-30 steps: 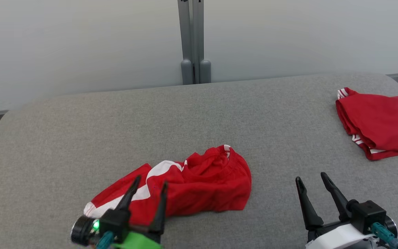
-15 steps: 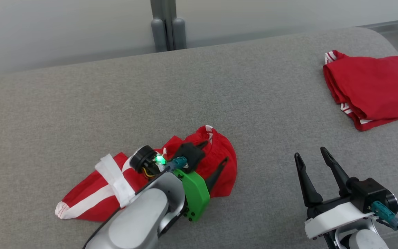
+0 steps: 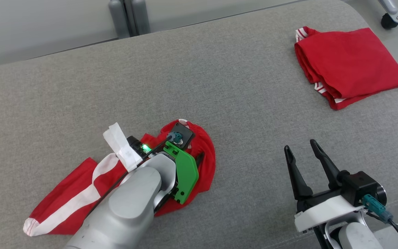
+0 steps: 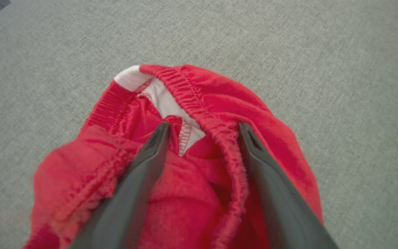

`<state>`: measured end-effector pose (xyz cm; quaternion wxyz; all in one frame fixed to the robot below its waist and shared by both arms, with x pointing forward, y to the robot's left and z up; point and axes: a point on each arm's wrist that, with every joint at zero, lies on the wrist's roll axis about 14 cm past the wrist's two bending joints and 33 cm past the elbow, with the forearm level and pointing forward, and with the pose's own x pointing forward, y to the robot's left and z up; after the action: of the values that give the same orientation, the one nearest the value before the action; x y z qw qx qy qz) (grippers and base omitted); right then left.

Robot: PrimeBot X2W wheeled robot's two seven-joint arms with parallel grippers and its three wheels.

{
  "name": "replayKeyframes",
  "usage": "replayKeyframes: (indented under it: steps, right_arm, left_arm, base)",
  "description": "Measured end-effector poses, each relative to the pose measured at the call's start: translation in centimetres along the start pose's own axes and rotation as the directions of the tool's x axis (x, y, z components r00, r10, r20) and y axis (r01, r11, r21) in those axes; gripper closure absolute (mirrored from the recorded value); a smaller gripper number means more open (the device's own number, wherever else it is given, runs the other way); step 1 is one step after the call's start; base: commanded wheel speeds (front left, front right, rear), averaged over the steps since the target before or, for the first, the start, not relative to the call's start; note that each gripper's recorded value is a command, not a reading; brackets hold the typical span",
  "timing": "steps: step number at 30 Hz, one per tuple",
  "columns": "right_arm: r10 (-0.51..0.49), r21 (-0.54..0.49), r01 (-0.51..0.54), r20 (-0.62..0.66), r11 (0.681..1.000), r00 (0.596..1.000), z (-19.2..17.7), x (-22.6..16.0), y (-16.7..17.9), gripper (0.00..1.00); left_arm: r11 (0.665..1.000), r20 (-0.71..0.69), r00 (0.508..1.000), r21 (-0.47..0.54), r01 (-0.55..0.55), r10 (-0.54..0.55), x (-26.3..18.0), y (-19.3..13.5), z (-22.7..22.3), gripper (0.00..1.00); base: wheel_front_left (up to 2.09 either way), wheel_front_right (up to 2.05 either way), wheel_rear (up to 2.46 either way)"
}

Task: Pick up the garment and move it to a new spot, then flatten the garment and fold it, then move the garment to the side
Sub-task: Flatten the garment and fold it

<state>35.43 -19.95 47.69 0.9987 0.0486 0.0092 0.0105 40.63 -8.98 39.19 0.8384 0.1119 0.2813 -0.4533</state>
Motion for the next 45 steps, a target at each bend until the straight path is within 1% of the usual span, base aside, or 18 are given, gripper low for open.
replayKeyframes:
  steps: [8, 9, 10, 11, 12, 13, 16, 19, 24, 28, 30, 33, 35, 37, 39, 41, 44, 45]
  right_arm:
    - [-0.053, 0.006, 0.053, 0.011, 0.999, 0.999, 0.4, -0.5, -1.2, 0.0]
    - [-0.061, 0.005, 0.061, 0.01, 0.998, 0.998, 0.4, -0.6, -1.4, 0.0]
    - [-0.071, 0.005, 0.071, 0.008, 0.997, 0.997, 0.4, -0.8, -1.7, 0.0]
    - [-0.08, 0.005, 0.08, 0.006, 0.997, 0.997, 0.3, -1.0, -1.9, 0.0]
    - [-0.088, 0.005, 0.088, 0.004, 0.996, 0.996, 0.3, -1.2, -2.1, 0.0]
    - [-0.095, 0.004, 0.095, 0.004, 0.995, 0.995, 0.3, -1.3, -2.3, 0.0]
    - [-0.113, 0.005, 0.113, 0.005, 0.994, 0.994, 0.3, -1.8, -2.8, 0.0]
    - [-0.122, 0.008, 0.122, 0.01, 0.993, 0.993, 0.5, -2.3, -3.0, 0.0]
    - [-0.116, 0.011, 0.116, 0.03, 0.993, 0.993, 1.0, -2.7, -2.8, 0.0]
    - [-0.103, 0.007, 0.103, 0.035, 0.995, 0.994, 1.2, -3.2, -2.6, 0.0]
    - [-0.093, 0.002, 0.093, 0.038, 0.996, 0.995, 1.3, -3.1, -2.5, 0.0]
    - [-0.075, 0.001, 0.075, 0.035, 0.997, 0.997, 1.1, -3.0, -2.2, 0.0]
    - [-0.059, 0.002, 0.059, 0.035, 0.998, 0.998, 1.1, -2.6, -1.8, 0.0]
    - [-0.041, 0.002, 0.041, 0.038, 0.999, 0.998, 1.2, -2.3, -1.3, 0.0]
    - [-0.023, 0.004, 0.023, 0.039, 1.0, 0.999, 1.2, -1.9, -0.8, 0.0]
    - [-0.004, 0.006, 0.003, 0.037, 1.0, 0.999, 1.1, -1.5, -0.2, 0.0]
    - [0.011, 0.007, -0.012, 0.042, 1.0, 0.999, 1.2, -0.9, 0.2, 0.0]
    - [0.015, 0.006, -0.015, 0.042, 1.0, 0.999, 1.2, -0.7, 0.2, 0.0]
  left_arm:
    - [0.999, 0.036, 0.999, 0.015, 0.028, -0.029, 1.5, -0.4, 1.4, 0.0]
    - [0.999, 0.039, 0.999, 0.015, 0.032, -0.032, 1.7, -0.5, 1.6, 0.29]
    - [0.999, 0.042, 0.998, 0.013, 0.037, -0.038, 1.9, -0.6, 1.7, 0.5]
    - [0.999, 0.053, 0.998, 0.012, 0.043, -0.044, 2.0, -0.8, 2.0, 0.58]
    - [0.999, 0.061, 0.997, 0.011, 0.048, -0.048, 2.1, -0.9, 2.1, 0.81]
    - [0.999, 0.081, 0.995, 0.007, 0.053, -0.053, 2.2, -1.1, 2.6, 1.0]
    - [0.997, 0.17, 0.983, 0.002, 0.072, -0.071, 2.2, -1.6, 4.9, 1.0]
    - [0.996, 0.291, 0.952, 0.026, 0.089, -0.093, 1.5, -2.2, 9.2, 1.0]
    - [0.985, 0.498, 0.853, 0.142, 0.096, -0.155, -1.6, -3.6, 18.7, 1.0]
    - [0.96, 0.619, 0.766, 0.279, -0.009, -0.173, -5.6, -3.4, 25.5, 1.0]
    - [0.95, 0.65, 0.743, 0.306, -0.064, -0.16, -7.2, -2.4, 27.1, 1.0]
    - [0.946, 0.688, 0.713, 0.303, -0.113, -0.135, -9.4, -0.9, 28.1, 1.0]
    - [0.952, 0.707, 0.696, 0.284, -0.118, -0.125, -10.7, -0.3, 28.0, 1.0]
    - [0.961, 0.697, 0.707, 0.258, -0.097, -0.116, -11.1, 0.1, 26.3, 1.0]
    - [0.975, 0.661, 0.743, 0.216, -0.06, -0.101, -10.6, 0.3, 22.9, 1.0]
    - [0.989, 0.606, 0.79, 0.147, -0.003, -0.088, -10.1, 0.3, 18.1, 1.0]
    - [0.996, 0.495, 0.865, 0.075, 0.053, -0.083, -9.5, -0.6, 10.3, 1.0]
    - [0.995, 0.443, 0.893, 0.086, 0.045, -0.078, -9.4, -0.8, 7.4, 1.0]
  base:
    - [0.0, 0.0, 0.0]
    - [0.0, 0.0, 0.0]
    - [0.0, 0.0, 0.0]
    - [0.0, 0.0, 0.0]
    - [0.0, 0.0, 0.0]
    - [0.0, 0.0, 0.0]
    - [0.0, 0.0, 0.0]
    - [0.0, 0.0, 0.0]
    - [0.0, 0.0, 0.0]
    - [0.0, 0.0, 0.0]
    - [0.0, 0.0, 0.0]
    - [0.0, 0.0, 0.0]
    - [0.0, 0.0, 0.0]
    - [0.0, 0.0, 0.0]
    - [0.0, 0.0, 0.0]
    - [0.0, 0.0, 0.0]
    - [0.0, 0.0, 0.0]
    - [0.0, 0.0, 0.0]
